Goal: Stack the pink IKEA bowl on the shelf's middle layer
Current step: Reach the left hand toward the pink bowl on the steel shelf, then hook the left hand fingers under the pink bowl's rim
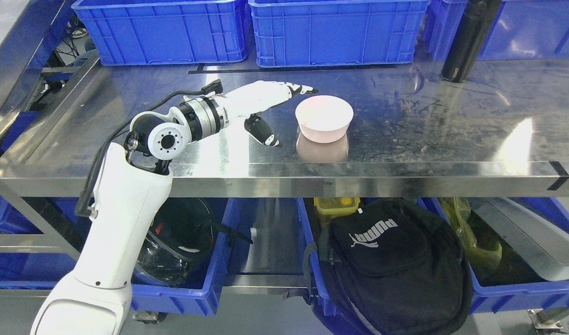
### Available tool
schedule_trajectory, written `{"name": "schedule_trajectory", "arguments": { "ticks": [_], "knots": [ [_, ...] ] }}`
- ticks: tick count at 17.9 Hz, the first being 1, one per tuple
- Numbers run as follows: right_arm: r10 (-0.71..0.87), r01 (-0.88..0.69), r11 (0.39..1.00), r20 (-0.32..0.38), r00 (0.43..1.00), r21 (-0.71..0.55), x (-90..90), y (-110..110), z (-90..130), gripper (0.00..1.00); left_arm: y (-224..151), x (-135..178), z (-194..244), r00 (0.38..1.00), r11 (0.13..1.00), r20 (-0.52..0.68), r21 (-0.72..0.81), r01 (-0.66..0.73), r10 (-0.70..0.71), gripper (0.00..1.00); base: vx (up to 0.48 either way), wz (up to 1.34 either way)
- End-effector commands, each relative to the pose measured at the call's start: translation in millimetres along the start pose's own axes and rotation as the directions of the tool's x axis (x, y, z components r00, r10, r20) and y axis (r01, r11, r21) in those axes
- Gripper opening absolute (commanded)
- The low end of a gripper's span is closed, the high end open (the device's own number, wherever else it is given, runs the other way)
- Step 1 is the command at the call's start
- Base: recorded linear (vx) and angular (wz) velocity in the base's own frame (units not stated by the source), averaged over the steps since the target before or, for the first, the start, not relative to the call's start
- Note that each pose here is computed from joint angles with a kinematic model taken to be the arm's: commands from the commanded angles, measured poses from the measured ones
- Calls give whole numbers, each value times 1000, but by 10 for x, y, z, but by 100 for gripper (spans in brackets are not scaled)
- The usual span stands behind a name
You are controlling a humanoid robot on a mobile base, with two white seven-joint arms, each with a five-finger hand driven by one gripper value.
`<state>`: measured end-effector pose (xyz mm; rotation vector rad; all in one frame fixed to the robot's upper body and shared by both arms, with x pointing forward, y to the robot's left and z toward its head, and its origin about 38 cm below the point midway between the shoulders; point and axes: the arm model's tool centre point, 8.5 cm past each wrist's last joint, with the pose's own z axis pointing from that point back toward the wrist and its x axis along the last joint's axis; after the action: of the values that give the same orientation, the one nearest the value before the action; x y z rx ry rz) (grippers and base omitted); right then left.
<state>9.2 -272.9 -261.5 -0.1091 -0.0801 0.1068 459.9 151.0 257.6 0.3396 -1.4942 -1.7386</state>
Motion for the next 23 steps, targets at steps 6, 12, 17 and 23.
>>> {"name": "schedule_trajectory", "arguments": {
  "ticks": [6,12,17,23],
  "knots": [
    [2,-2,1000,-8,1000,-16,-100,-100,4,100,-362,573,-817,972,952,-60,-226,208,-227,98,0,0],
    [2,-2,1000,-8,1000,-16,-100,-100,4,100,-321,445,-944,962,943,-106,-253,218,-251,95,0,0],
    [2,-2,1000,-8,1000,-16,-100,-100,4,100,-177,283,-997,958,941,-142,-268,204,-248,90,0,0],
    [2,-2,1000,-8,1000,-16,-100,-100,4,100,-312,237,-1048,972,938,-115,-304,163,-206,81,0,0]
  ]
}}
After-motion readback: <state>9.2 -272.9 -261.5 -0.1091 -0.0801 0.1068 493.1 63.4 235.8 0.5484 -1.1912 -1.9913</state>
